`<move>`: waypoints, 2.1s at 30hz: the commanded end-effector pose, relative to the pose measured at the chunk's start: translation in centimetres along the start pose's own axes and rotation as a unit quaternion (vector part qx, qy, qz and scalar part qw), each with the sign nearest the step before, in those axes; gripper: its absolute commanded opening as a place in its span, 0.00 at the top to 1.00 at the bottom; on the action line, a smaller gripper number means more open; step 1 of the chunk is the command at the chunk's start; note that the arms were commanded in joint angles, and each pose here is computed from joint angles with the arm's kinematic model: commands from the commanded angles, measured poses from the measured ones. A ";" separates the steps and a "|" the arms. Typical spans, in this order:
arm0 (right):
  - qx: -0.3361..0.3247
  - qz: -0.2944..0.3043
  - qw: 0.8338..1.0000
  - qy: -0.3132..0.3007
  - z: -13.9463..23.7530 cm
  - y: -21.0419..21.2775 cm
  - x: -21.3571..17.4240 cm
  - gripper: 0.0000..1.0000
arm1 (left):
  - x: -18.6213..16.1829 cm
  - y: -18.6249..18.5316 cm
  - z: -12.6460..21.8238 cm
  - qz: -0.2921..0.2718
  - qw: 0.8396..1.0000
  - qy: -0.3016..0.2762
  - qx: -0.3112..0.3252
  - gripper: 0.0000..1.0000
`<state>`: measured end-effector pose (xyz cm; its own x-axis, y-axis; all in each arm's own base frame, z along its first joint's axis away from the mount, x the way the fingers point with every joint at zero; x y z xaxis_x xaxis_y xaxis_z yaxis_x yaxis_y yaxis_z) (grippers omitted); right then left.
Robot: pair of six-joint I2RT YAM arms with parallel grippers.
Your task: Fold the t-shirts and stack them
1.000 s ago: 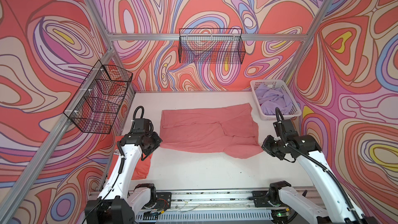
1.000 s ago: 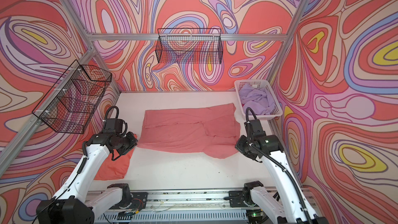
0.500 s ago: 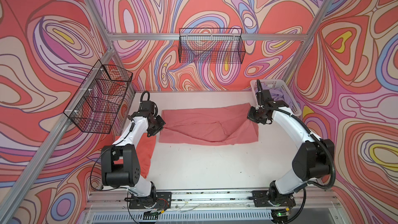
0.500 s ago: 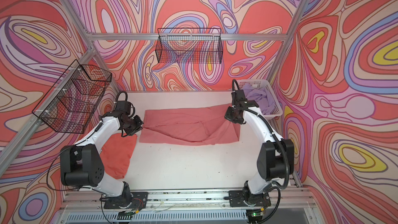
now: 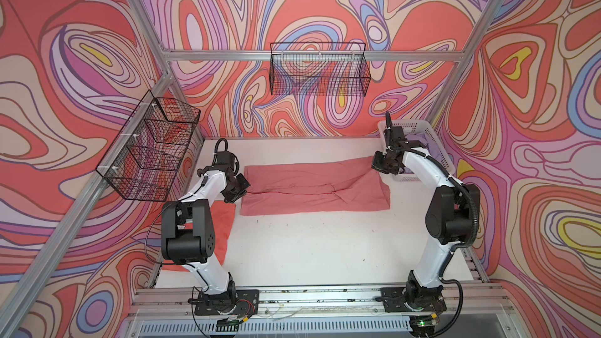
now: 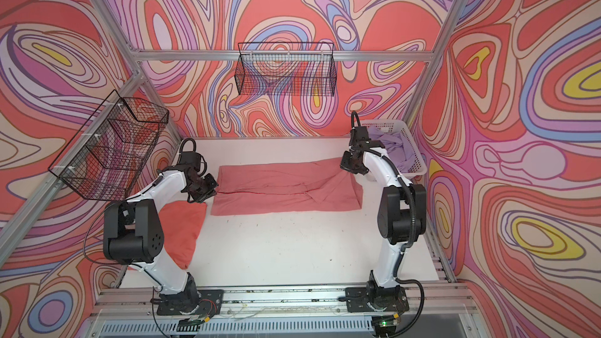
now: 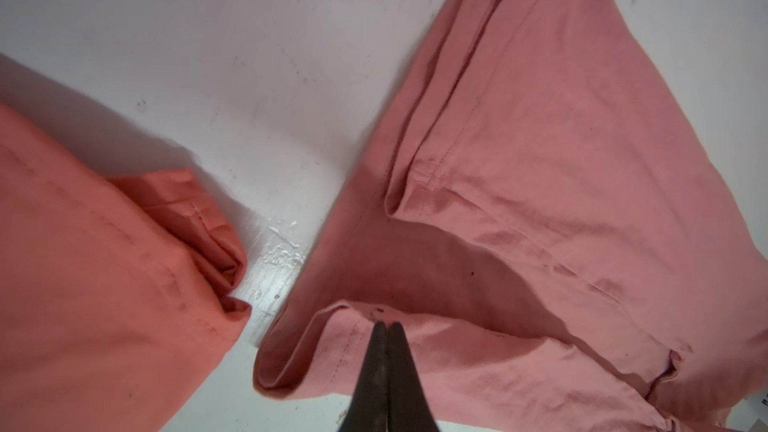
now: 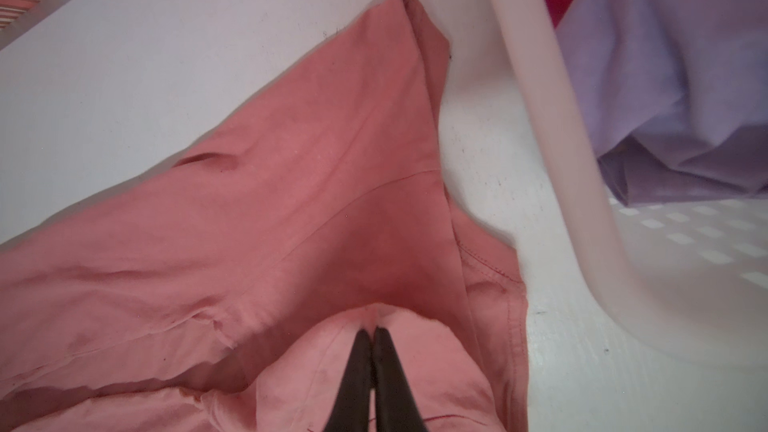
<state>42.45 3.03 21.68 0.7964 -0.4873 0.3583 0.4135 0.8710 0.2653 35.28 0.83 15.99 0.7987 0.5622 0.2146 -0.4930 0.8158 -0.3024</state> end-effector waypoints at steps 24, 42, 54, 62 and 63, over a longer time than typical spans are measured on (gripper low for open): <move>-0.001 0.002 1.000 0.002 -5.9 -0.2 2.1 1.00 | 0.2 0.9 -1.5 0.010 1.000 -0.016 0.007 1.00; -0.007 0.003 1.000 0.000 -6.7 -0.2 2.5 1.00 | 1.7 0.4 -2.3 0.003 0.999 -0.037 0.013 1.00; -0.013 0.004 1.000 0.001 -7.9 -0.2 2.8 1.00 | 1.8 0.9 -3.6 0.012 0.998 -0.049 0.022 1.00; -0.013 0.003 1.000 0.003 -8.5 -0.1 3.0 1.00 | 2.0 0.8 -3.9 0.007 0.999 -0.042 0.029 1.00; -0.011 0.002 1.000 0.006 -8.7 -0.1 2.9 1.00 | 2.0 0.9 -4.1 0.007 0.999 -0.038 0.031 1.00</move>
<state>47.87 2.31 15.65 0.8048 -0.4833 0.3445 0.4176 0.8736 0.2500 37.38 1.69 12.89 0.7641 0.5792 0.2841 -0.5126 0.8124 -0.2778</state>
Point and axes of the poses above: each gripper's point midway between its finger pads, its own z axis back along the fingers, its own y axis along the line the jaws close on, x = y × z, the point moved 9 cm from there along z, back along the fingers, and after that the axes turned 7 degrees about -z, right-handed, at the moved point
